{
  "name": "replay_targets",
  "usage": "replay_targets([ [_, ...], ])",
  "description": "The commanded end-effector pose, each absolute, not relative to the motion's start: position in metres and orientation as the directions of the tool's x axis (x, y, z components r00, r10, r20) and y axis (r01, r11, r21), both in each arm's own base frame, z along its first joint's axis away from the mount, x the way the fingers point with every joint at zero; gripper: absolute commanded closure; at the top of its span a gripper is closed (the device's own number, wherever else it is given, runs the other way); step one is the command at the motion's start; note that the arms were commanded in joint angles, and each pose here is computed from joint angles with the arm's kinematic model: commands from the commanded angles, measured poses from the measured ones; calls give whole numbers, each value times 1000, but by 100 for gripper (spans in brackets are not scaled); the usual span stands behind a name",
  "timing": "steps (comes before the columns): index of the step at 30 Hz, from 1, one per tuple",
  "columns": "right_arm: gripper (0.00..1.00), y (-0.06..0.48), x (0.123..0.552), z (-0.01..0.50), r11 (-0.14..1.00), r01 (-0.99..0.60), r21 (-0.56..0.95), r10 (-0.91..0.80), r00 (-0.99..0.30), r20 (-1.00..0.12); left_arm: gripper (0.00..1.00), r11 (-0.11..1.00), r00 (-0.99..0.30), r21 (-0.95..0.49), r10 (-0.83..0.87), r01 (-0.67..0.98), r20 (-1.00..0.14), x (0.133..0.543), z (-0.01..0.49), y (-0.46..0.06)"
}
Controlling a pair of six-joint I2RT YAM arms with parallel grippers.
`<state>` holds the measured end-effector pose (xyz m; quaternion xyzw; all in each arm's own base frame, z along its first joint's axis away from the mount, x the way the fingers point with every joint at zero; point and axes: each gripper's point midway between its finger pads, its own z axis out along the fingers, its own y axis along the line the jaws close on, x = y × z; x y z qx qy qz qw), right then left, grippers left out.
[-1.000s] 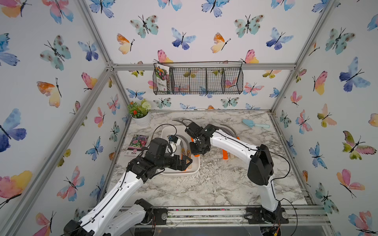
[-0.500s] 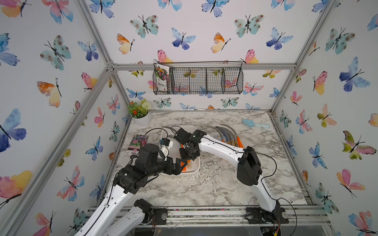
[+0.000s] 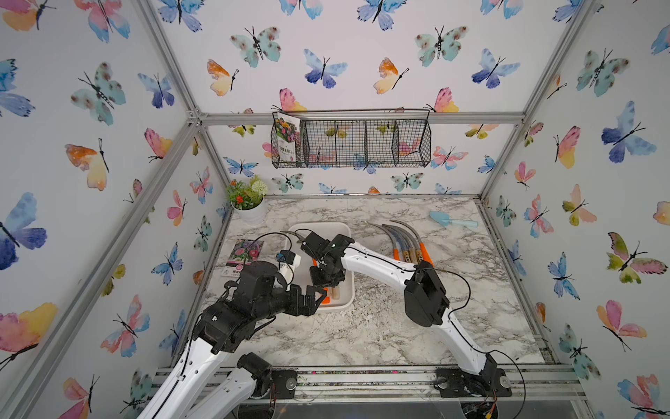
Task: Put small sickles into storage boxes
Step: Place the sickle in the storage box.
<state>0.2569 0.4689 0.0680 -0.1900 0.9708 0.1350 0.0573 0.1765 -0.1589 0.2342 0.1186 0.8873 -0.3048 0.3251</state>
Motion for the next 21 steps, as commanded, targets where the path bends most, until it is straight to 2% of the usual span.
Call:
replay_targets([
  [1,75,481,255,62,882,-387,270,-358,-922,-150,2,801,-759,-455,0,390,-651,175,237,-153],
  [10,52,484,257,69,875,-394,279,-359,-918,-170,2,804,-758,-452,0,388,-652,175,237,-152],
  [21,27,456,266,98,894,-380,238,-325,-914,-242,2,799,-758,-457,-2,391,-653,178,234,-155],
])
